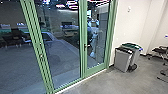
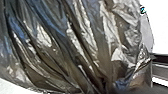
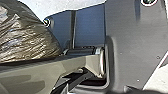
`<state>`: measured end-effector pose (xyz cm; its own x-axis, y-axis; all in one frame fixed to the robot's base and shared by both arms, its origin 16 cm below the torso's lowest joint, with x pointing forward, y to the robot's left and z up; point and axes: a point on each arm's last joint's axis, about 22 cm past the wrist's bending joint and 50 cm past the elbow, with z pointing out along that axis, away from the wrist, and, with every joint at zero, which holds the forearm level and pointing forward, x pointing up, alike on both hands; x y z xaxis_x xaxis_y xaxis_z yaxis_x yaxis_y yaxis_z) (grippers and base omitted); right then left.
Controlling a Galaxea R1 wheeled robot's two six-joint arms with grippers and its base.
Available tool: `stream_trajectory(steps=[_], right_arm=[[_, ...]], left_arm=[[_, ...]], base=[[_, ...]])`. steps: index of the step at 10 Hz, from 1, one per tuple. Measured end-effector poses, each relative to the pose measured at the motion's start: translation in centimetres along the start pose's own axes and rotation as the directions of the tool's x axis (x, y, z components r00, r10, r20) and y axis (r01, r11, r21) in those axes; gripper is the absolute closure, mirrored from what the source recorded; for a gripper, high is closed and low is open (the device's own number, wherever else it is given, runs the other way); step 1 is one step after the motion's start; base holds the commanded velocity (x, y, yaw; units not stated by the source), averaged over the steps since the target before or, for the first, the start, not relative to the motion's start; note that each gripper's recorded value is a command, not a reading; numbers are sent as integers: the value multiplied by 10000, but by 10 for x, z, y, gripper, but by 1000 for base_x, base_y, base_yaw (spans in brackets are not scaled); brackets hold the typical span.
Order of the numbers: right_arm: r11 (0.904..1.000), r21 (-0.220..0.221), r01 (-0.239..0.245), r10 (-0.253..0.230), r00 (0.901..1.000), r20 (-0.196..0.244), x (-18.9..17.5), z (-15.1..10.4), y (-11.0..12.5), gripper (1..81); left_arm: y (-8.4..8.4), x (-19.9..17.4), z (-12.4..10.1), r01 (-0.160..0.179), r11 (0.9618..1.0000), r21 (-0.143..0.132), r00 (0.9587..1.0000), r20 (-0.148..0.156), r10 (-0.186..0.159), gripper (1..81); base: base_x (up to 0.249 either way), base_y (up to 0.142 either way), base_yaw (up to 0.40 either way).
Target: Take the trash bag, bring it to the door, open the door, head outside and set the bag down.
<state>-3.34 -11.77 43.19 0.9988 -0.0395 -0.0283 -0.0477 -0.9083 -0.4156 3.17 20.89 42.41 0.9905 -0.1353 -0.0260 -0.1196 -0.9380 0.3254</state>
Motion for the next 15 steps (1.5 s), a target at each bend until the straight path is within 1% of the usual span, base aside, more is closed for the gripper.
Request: stream_trajectory(steps=[9, 15], right_arm=[[10000, -70, -6, 6, 10000, -1, 0, 0, 2, 10], [10000, -66, -5, 5, 10000, -5, 0, 0, 2, 10]], left_arm=[[0, 0, 0, -10, 10000, 2, 10000, -5, 10, 811], [0, 0, 0, -10, 10000, 2, 10000, -5, 10, 811]], base=[[180, -94, 0], [180, -107, 0]])
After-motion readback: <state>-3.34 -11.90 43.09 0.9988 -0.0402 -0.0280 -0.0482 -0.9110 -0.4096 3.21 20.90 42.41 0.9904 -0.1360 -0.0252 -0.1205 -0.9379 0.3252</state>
